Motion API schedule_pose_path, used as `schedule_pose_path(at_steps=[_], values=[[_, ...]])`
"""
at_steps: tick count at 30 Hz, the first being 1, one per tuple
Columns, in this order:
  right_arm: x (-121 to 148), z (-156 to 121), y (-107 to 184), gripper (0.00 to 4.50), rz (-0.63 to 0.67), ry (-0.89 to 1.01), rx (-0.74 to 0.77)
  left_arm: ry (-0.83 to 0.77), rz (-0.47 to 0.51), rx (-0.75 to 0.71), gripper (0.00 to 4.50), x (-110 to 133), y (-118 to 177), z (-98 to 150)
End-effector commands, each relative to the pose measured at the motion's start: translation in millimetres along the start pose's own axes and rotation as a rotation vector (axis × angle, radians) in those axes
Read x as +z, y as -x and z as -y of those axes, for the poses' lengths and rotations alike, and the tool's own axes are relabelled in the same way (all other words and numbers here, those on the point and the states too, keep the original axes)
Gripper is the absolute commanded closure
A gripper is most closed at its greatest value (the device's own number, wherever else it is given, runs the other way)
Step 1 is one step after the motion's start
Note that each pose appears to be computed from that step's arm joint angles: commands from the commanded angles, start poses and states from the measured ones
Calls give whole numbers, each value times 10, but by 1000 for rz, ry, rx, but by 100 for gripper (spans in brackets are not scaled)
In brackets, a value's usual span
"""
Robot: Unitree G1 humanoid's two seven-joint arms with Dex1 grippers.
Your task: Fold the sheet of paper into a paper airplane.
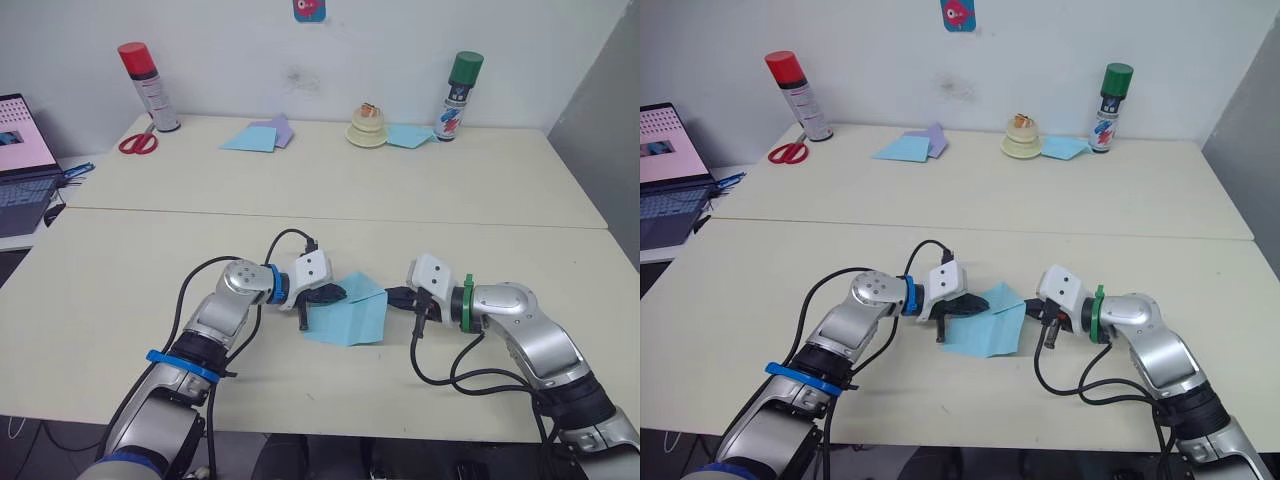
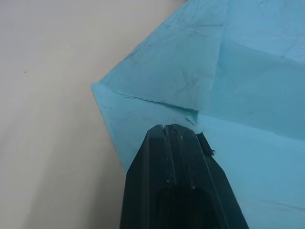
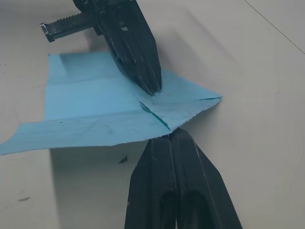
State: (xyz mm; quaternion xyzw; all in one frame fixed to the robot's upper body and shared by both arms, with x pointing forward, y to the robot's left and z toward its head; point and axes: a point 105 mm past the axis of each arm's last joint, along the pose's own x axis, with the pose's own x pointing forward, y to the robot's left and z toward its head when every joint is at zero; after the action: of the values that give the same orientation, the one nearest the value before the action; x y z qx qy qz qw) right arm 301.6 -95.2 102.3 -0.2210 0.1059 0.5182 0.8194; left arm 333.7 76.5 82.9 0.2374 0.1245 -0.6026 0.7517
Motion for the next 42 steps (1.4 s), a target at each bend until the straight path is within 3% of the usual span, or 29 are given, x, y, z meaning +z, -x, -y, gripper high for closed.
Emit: schedule_pose_path(at_steps=[1,14,29,38,42], values=[[129,-21,-7,450,38,23,7,-17,51,-14,449,199,50,4],[176,-28,-127,450,39,22,-5,12,6,-12,449,40,-90,58],[276,-41,-415,450,61,15,-7,99,-5,54,449,-88,-20,131],[221,-101,-574,450,41,9,23,260,-48,165,449,-367,284,81],[178,-131,-617,450,25,12,35,259,-56,204,449,-413,477,46]])
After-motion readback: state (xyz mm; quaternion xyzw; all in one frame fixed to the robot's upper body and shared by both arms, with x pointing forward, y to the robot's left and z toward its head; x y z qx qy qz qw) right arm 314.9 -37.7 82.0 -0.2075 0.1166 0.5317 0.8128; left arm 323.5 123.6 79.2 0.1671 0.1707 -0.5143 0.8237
